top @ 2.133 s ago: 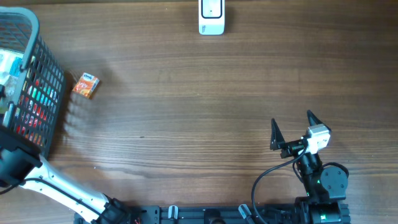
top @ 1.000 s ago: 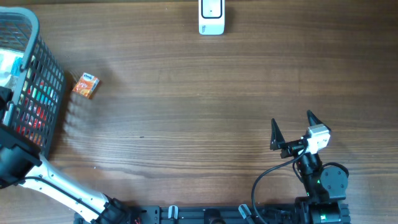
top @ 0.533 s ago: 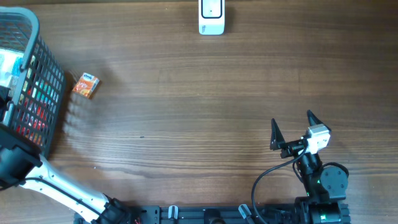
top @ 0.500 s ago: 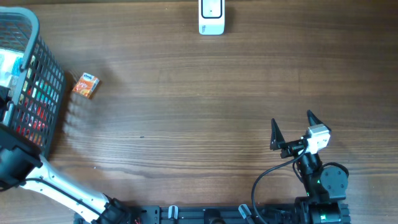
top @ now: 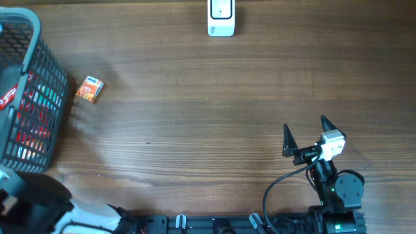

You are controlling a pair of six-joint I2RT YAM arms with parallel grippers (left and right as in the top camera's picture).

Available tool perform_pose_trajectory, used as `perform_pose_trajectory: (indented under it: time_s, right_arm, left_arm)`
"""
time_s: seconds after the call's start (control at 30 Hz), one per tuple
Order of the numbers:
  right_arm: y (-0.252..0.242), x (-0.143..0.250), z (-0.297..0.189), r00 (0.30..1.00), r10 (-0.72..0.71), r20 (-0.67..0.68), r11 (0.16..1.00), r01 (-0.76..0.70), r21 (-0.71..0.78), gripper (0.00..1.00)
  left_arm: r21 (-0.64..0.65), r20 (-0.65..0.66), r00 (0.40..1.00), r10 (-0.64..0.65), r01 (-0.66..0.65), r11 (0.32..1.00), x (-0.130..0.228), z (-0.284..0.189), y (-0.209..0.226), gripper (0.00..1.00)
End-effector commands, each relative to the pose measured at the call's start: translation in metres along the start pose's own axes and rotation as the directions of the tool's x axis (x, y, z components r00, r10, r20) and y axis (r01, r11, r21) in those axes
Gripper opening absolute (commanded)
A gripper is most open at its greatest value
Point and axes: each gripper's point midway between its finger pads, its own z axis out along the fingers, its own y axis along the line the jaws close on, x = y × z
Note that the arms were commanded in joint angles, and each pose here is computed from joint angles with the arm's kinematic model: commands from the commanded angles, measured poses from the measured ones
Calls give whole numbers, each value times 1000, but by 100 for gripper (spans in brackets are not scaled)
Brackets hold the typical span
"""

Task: Scan the item barcode
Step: 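Reach the left gripper back into the basket toward the white bag, then lift the white-blue bag out and drop it on the table center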

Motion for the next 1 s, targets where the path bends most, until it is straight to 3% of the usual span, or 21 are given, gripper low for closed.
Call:
perform_pose_trajectory:
  time_s: [0.0, 0.23, 0.43, 0.53, 0.67, 0.77, 0.97]
  right_arm:
    - [-3, 0, 0, 1000, -12, 2, 1000, 12, 15, 100]
    - [-3, 0, 0, 1000, -12, 2, 1000, 12, 15, 100]
    - [-3, 0, 0, 1000, -12, 2, 1000, 12, 15, 100]
    - [-3, 0, 0, 1000, -12, 2, 1000, 12, 15, 100]
    - [-3, 0, 0, 1000, -12, 2, 1000, 12, 15, 100]
    - [-3, 0, 0, 1000, -12, 2, 1000, 12, 15, 100]
    - [-3, 0, 0, 1000, -13, 2, 1000, 12, 15, 100]
  left_arm:
    - [225, 18, 999, 51, -54, 973, 5, -44, -53, 4]
    - [479, -11, 993, 116, -96, 873, 35, -102, -116, 4]
    - [566, -62, 977, 202, -132, 814, 78, -131, -153, 4]
    - [562, -168, 957, 235, -103, 821, 113, -128, -164, 4]
    - [455, -329, 904, 272, -101, 885, 165, -109, -163, 4]
    - [383, -409, 851, 329, -167, 909, 202, -94, -165, 4]
    - [317, -514, 722, 463, -341, 885, 276, -58, -169, 4]
